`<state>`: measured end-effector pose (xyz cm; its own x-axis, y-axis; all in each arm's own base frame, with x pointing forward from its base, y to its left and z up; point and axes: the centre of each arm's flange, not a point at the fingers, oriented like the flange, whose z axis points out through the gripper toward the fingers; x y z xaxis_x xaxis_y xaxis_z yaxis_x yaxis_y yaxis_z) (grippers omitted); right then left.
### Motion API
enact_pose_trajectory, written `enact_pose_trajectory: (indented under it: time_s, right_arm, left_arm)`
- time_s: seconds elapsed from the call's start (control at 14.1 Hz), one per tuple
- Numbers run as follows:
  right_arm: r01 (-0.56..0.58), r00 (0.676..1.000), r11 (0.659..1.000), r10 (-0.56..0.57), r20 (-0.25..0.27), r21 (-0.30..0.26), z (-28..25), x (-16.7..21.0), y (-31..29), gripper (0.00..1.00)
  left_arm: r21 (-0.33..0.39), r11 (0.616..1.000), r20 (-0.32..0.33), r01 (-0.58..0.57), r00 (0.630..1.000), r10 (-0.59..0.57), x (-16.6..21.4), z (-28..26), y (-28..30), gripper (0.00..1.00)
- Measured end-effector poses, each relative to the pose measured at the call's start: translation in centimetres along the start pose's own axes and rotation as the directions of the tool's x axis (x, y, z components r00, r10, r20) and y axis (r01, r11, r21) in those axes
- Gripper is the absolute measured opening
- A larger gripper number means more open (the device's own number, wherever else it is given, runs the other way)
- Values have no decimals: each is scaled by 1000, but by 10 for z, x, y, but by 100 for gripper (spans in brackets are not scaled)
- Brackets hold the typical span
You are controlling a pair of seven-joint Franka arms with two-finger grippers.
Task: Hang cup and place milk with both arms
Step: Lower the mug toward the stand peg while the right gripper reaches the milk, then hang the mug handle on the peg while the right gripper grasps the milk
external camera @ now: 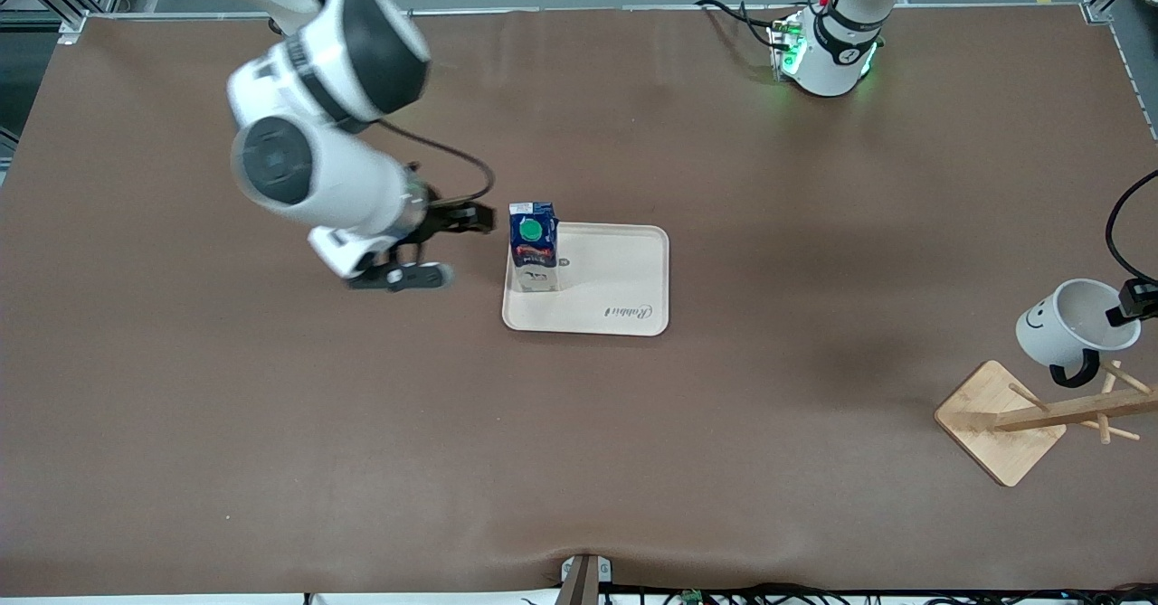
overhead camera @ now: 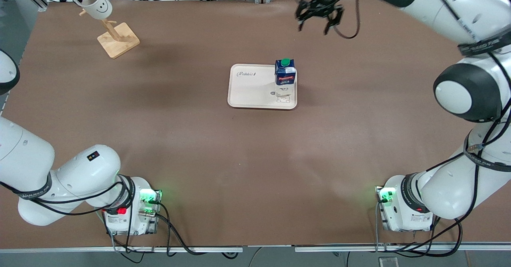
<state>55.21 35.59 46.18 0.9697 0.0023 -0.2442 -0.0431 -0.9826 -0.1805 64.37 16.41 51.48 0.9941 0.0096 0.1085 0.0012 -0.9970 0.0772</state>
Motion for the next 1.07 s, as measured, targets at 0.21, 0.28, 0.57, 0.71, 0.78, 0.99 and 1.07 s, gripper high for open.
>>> enact_pose_trajectory:
  time_s: [0.21,0.28,0.57,0.71,0.78,0.99,1.07]
  right_arm:
    - [13,1000,1000,-13,0,-15,45,-7,-18,100]
    - [10,1000,1000,-10,1,-21,53,-8,-21,100]
    - [3,1000,998,-4,-23,-60,82,-17,-41,100]
    - [2,1000,997,-4,-31,-76,102,-22,-53,100]
    - [2,999,996,-5,-34,-85,111,-23,-56,100]
    - [4,999,995,-8,-46,-102,131,-21,-52,100]
    - [4,998,995,-9,-54,-102,137,-22,-52,100]
  left_arm:
    - [1,1000,-10,-20,1000,20,-2,0,-18,7]
    - [-2,1000,-12,-21,1000,21,-3,1,-25,7]
    - [-19,999,-21,-33,999,33,-5,4,-45,7]
    - [-25,999,-27,-43,999,42,-3,7,-48,7]
    - [-27,999,-28,-46,999,45,-3,10,-50,7]
    - [-29,999,-39,-40,998,39,-3,9,-59,22]
    - [-29,999,-48,-41,998,40,-2,5,-59,34]
